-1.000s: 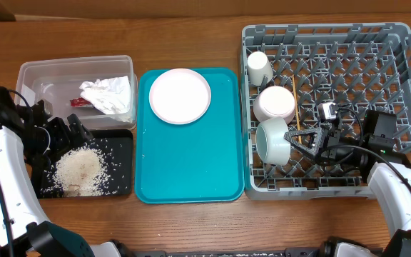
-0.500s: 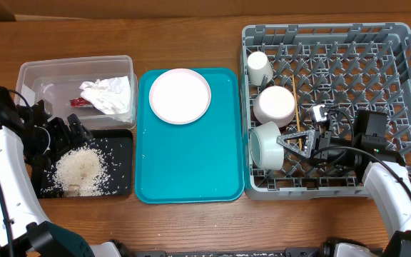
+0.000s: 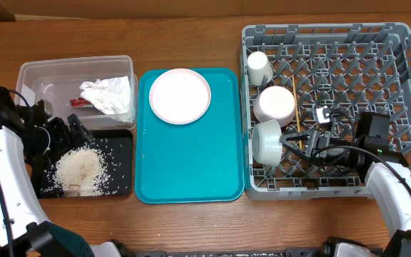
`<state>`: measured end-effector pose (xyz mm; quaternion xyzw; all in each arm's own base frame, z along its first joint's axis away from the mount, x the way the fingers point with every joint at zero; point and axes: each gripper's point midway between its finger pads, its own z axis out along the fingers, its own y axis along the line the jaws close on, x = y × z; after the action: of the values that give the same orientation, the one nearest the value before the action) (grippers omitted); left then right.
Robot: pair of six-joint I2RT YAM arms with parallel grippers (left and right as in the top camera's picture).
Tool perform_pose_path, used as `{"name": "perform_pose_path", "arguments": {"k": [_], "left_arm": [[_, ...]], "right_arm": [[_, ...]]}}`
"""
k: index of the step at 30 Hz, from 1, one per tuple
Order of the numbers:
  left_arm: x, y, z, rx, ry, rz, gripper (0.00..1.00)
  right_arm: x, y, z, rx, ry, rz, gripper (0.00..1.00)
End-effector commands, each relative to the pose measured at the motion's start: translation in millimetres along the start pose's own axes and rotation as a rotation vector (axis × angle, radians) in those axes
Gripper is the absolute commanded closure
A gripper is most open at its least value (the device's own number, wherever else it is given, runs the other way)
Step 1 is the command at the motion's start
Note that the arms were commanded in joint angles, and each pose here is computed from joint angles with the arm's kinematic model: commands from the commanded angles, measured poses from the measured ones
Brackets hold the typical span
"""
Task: Sort waste into correct bins and load items into the dishwasher
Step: 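Lower the bowl into the rack beside the pink plate and release it, then push the bowl upright in the rack with the right gripper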
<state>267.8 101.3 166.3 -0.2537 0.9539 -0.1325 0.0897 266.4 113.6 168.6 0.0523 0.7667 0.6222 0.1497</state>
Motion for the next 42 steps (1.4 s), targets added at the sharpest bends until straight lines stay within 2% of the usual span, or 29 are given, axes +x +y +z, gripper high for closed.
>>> {"name": "perform_pose_path", "arguments": {"k": [1,13,20,23,24,28,33,36,42], "left_arm": [[-4,-4,-5,-0.001,-0.021,0.031,0.0],[-4,-4,-5,-0.001,-0.021,0.031,0.0],[-4,-4,-5,-0.001,-0.021,0.031,0.0],[-4,-4,-5,-0.001,-0.021,0.031,0.0],[-4,-4,-5,-0.001,-0.021,0.031,0.0],[-4,-4,-5,-0.001,-0.021,0.031,0.0],[-4,-4,-5,-0.001,-0.021,0.031,0.0],[-4,-4,-5,-0.001,-0.021,0.031,0.0],[-4,-4,-5,-0.001,-0.021,0.031,0.0]], "right_arm": [[-7,-5,-7,0.02,-0.035,-0.009,0.83],[-36,-33,-45,0.158,-0.213,0.019,0.83],[-61,-23,-63,0.208,-0.283,0.042,0.83],[-72,-16,-69,0.302,-0.297,0.05,0.83],[-78,-12,-71,0.382,-0.295,0.042,0.83],[-81,5,-67,0.577,-0.244,-0.028,0.83],[-64,33,-26,0.706,-0.085,-0.197,0.87],[-39,30,4,0.781,0.028,-0.277,0.91],[-7,9,24,0.967,0.147,-0.313,0.91]]}}
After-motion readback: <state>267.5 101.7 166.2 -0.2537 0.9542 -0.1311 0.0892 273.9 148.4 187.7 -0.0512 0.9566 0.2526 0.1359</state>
